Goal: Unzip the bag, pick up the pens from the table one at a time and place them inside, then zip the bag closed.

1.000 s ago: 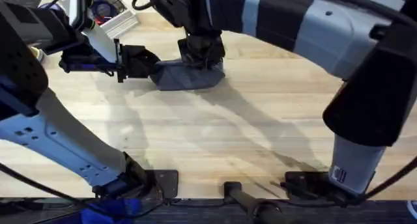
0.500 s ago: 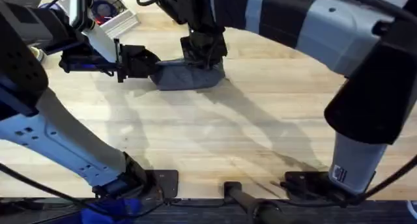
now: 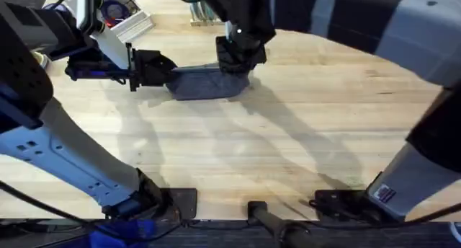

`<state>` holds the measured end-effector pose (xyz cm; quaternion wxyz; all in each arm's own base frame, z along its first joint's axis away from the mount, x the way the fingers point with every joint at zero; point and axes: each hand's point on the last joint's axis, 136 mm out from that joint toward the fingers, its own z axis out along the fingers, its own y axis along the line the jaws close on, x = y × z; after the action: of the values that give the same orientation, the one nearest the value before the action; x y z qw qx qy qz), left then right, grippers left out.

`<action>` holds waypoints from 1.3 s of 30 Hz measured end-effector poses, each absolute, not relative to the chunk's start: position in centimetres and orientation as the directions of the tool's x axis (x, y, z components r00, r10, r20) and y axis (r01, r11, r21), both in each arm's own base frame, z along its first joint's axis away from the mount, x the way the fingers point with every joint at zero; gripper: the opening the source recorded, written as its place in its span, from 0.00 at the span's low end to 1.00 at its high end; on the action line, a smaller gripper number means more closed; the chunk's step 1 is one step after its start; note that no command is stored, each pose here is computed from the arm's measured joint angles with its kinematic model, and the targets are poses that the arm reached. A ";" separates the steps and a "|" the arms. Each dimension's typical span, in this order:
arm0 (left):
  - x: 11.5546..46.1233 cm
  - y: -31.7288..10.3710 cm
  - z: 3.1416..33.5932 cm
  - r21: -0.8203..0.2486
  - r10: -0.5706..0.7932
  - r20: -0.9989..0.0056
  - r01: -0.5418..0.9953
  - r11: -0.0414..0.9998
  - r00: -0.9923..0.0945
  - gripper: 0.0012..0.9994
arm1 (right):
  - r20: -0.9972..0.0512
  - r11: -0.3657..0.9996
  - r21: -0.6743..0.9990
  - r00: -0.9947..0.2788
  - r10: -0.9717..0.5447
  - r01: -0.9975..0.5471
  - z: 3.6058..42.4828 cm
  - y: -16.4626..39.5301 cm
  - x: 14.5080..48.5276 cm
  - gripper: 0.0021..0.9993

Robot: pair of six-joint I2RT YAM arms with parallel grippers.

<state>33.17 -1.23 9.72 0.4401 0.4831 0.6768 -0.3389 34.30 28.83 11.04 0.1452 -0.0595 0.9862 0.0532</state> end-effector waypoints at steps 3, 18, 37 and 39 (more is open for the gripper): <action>33.2 -1.2 9.7 -0.033 0.356 -0.923 0.952 0.304 -0.146 0.04 | -0.293 0.984 0.124 -0.952 -0.087 -0.128 11.0 28.4 34.4 0.03; 33.2 -1.2 9.7 -0.033 0.355 -0.923 0.952 0.304 -0.146 0.04 | -0.252 0.982 0.135 -0.963 -0.095 -0.132 11.0 25.9 34.4 0.03; 33.2 -1.5 9.8 -0.033 0.354 -0.925 0.954 0.297 -0.142 0.04 | -0.230 0.968 0.239 -0.973 -0.026 -0.083 10.2 23.3 34.1 0.03; 33.2 -1.6 9.8 -0.033 0.354 -0.925 0.955 0.294 -0.141 0.04 | -0.235 0.964 0.250 -0.972 -0.024 -0.085 10.3 23.1 34.0 0.03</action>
<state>33.19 -1.62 9.78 0.4399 0.4860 0.6734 -0.3418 33.96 23.14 10.29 0.1158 -0.0277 0.9843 0.1304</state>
